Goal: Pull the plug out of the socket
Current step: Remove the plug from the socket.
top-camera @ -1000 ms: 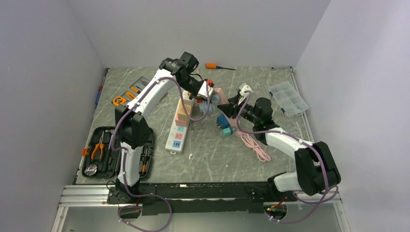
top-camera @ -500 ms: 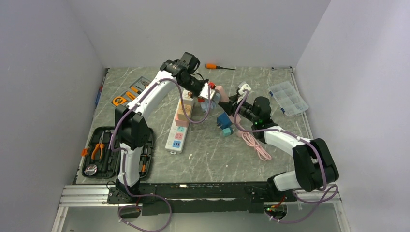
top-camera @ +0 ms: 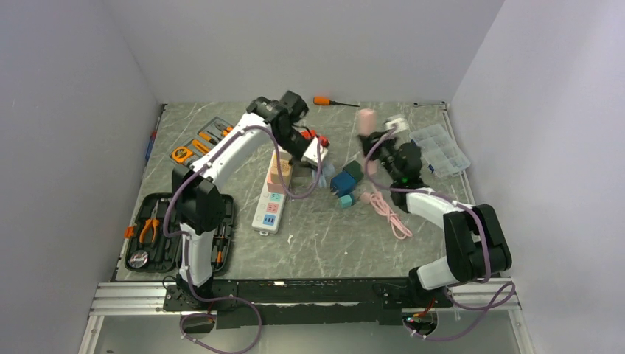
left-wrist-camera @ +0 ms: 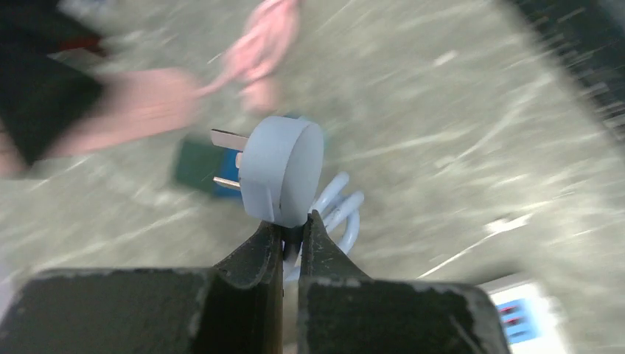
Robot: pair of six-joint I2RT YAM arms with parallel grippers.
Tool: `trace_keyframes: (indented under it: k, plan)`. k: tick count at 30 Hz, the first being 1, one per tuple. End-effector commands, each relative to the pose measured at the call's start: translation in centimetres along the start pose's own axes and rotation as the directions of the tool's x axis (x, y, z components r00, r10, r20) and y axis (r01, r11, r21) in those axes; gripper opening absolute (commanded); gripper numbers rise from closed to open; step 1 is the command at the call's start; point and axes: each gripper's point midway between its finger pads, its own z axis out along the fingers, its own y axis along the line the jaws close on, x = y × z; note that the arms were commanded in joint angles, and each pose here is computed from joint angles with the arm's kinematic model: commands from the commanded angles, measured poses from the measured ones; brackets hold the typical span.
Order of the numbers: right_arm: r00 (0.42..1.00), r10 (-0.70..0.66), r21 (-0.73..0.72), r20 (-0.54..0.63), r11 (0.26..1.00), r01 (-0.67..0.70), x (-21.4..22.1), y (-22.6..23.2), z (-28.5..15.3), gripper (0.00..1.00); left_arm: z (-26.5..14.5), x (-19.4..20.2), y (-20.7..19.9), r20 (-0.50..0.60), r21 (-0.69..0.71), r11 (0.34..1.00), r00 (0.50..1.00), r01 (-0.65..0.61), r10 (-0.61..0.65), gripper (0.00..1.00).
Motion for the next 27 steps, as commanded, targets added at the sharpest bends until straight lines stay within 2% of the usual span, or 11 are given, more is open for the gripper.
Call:
trace_keyframes:
  k: [1,7,12,16,19,22,27]
  plan:
    - [0.964,-0.031,0.566,0.264,0.814,-0.129,-7.6,-13.8,-4.3,0.0,0.1,-11.8,-9.1,0.254,0.267,0.955,0.947,0.128,-0.198,0.0]
    - [0.966,-0.06,0.553,0.251,0.828,-0.092,-8.1,-13.3,-4.9,0.0,-0.1,-11.6,-8.5,0.252,0.246,0.964,0.954,0.101,-0.164,0.0]
    - [0.979,-0.057,0.569,0.198,0.82,-0.067,-7.3,-13.2,-5.6,0.0,-0.7,-10.0,-4.8,0.225,0.175,0.976,0.96,0.127,-0.165,0.0]
    - [0.991,0.025,0.537,0.128,0.839,-0.091,-4.3,-12.9,-4.7,0.0,-0.9,-6.7,-1.3,0.174,0.068,0.983,0.968,0.169,-0.178,0.0]
    - [0.992,0.118,0.584,0.042,0.803,-0.12,-1.3,-14.0,-4.1,0.0,-1.1,-3.7,1.4,0.139,-0.053,0.978,0.971,0.202,-0.193,0.0]
    - [0.979,0.206,0.628,-0.001,0.761,-0.159,0.1,-15.8,-3.6,0.12,-1.4,-1.5,4.4,0.103,-0.182,0.963,0.978,0.199,-0.183,0.0]
    - [0.956,0.289,0.672,-0.057,0.719,-0.178,2.4,-16.7,-3.3,0.24,-2.3,1.8,9.5,0.072,-0.354,0.913,0.979,0.204,-0.19,0.0]
